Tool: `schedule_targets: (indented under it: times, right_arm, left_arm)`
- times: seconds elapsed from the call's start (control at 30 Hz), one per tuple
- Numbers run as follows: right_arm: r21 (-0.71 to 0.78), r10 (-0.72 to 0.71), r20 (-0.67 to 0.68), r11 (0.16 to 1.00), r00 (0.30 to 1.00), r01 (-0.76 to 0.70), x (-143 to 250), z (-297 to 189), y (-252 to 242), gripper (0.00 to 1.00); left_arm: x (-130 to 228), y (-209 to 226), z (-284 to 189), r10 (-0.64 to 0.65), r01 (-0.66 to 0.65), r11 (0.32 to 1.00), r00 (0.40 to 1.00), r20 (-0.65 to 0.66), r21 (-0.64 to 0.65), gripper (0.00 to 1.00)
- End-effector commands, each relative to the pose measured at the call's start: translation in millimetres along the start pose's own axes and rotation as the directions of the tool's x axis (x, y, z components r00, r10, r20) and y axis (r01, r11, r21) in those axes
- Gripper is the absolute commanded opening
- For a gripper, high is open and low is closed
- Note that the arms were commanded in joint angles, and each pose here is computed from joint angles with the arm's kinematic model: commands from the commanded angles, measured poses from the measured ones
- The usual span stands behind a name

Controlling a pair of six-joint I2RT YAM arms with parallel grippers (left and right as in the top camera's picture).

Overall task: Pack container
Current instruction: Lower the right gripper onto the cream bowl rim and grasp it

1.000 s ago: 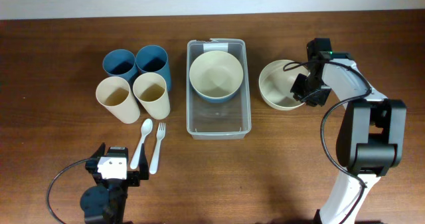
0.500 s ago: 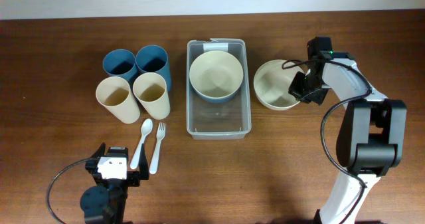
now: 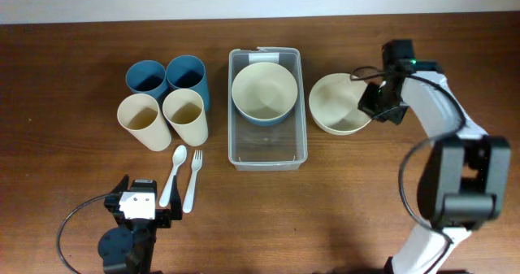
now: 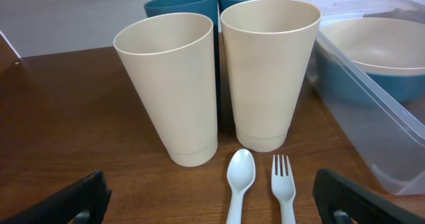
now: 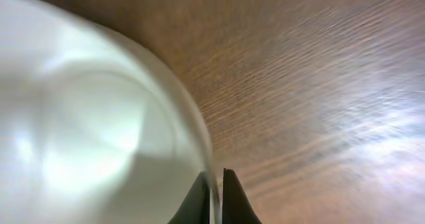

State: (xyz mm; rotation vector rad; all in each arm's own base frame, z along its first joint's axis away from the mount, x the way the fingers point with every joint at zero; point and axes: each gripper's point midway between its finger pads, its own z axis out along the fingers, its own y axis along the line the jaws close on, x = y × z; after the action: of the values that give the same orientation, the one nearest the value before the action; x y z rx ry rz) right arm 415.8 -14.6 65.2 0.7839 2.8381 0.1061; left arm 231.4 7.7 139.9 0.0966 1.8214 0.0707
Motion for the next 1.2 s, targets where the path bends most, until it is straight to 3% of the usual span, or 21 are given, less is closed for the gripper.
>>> schedule_targets:
  times: [0.0, 0.17, 0.33, 0.4, 0.57, 0.63, 0.73, 0.87, 1.03, 1.17]
  right_arm:
    - [-0.033, 0.015, 0.135, 0.999, 0.991, -0.011, -15.3, -51.3, 4.4, 0.04]
    - [-0.083, 0.019, 0.219, 0.997, 0.976, -0.001, -19.9, -90.3, 9.3, 0.04]
    - [-0.069, -0.012, 0.186, 0.997, 0.982, 0.025, -14.4, -82.8, 7.8, 0.04]
    - [-0.049, -0.028, 0.151, 0.998, 0.988, 0.036, -11.6, -68.8, 6.1, 0.21]
    - [-0.025, -0.076, 0.026, 0.997, 0.997, 0.077, 0.6, -21.4, 5.0, 0.5]
    - [-0.024, -0.104, -0.019, 0.994, 0.994, 0.104, 5.7, -3.9, 5.0, 0.58]
    - [-0.012, -0.103, -0.052, 0.995, 0.993, 0.103, 8.6, 14.2, 3.4, 0.58]
    - [-0.032, -0.101, -0.074, 0.995, 0.992, 0.099, 9.2, 31.8, 7.8, 0.5]
    - [-0.022, -0.099, -0.104, 0.995, 0.99, 0.097, 13.3, 49.0, 5.5, 0.5]
    - [-0.011, -0.093, -0.146, 0.996, 0.985, 0.092, 20.6, 65.6, 2.5, 0.44]
  left_arm:
    - [0.3, -2.8, 0.2, 0.014, -0.014, 1.0, 1.0, 0.006, 0.014, 1.0]
    - [0.3, -2.8, 0.2, 0.014, -0.014, 1.0, 1.0, 0.006, 0.014, 1.0]
    - [0.3, -2.8, 0.2, 0.014, -0.014, 1.0, 1.0, 0.006, 0.014, 1.0]
    - [0.3, -2.8, 0.2, 0.014, -0.014, 1.0, 1.0, 0.006, 0.014, 1.0]
    - [0.3, -2.8, 0.2, 0.014, -0.014, 1.0, 1.0, 0.006, 0.014, 1.0]
    - [0.3, -2.8, 0.2, 0.014, -0.014, 1.0, 1.0, 0.006, 0.014, 1.0]
    - [0.3, -2.8, 0.2, 0.014, -0.014, 1.0, 1.0, 0.006, 0.014, 1.0]
    - [0.3, -2.8, 0.2, 0.014, -0.014, 1.0, 1.0, 0.006, 0.014, 1.0]
    - [0.3, -2.8, 0.2, 0.014, -0.014, 1.0, 1.0, 0.006, 0.014, 1.0]
    - [0.3, -2.8, 0.2, 0.014, -0.014, 1.0, 1.0, 0.006, 0.014, 1.0]
